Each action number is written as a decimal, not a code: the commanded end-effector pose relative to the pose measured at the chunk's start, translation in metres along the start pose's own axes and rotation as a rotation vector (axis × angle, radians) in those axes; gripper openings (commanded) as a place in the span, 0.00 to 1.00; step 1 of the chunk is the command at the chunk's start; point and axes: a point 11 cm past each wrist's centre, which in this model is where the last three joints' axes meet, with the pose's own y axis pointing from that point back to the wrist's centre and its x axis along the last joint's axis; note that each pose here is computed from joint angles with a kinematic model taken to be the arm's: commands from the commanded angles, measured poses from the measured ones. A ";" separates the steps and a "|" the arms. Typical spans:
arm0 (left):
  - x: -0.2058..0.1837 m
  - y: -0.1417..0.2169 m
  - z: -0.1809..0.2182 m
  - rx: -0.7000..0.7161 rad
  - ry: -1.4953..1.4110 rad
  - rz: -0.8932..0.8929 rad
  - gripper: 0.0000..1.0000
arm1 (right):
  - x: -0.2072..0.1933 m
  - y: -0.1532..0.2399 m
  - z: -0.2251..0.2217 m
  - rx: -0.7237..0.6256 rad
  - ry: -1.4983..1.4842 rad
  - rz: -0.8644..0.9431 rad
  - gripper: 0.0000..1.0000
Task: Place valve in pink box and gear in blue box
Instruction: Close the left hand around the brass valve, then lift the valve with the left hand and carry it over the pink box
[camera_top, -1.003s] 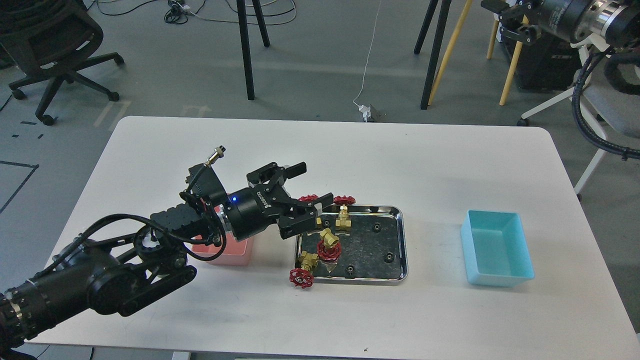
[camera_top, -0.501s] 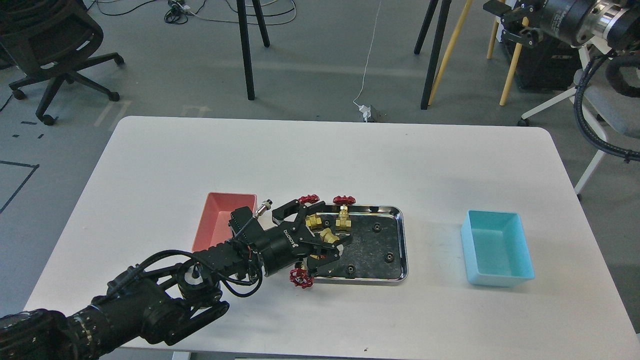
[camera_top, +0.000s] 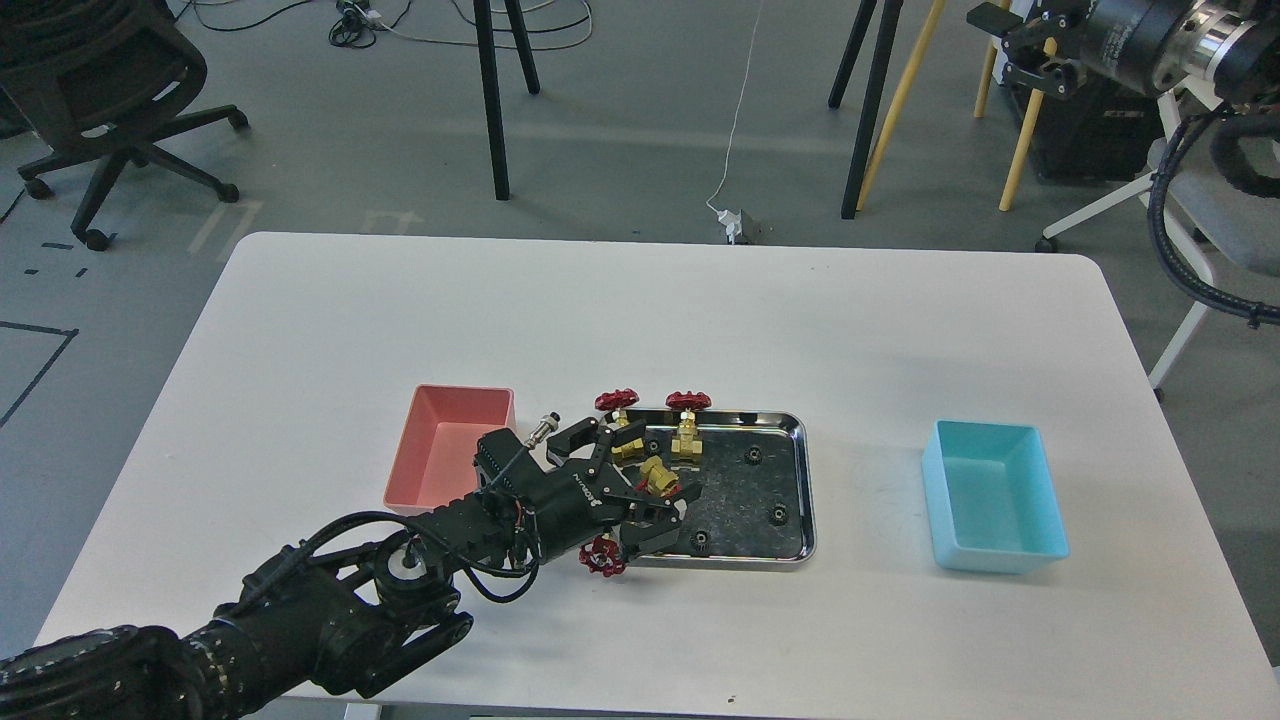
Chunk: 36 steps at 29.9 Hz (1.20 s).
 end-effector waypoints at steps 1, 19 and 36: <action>-0.001 -0.001 0.002 -0.006 0.001 0.000 1.00 | -0.001 0.000 0.001 -0.004 0.009 -0.002 0.99; -0.008 0.001 0.005 -0.020 -0.017 -0.025 0.73 | -0.001 0.000 0.001 -0.008 0.025 -0.002 0.99; -0.002 0.006 -0.010 0.035 -0.024 -0.018 0.37 | -0.001 -0.001 0.004 -0.014 0.022 0.002 0.99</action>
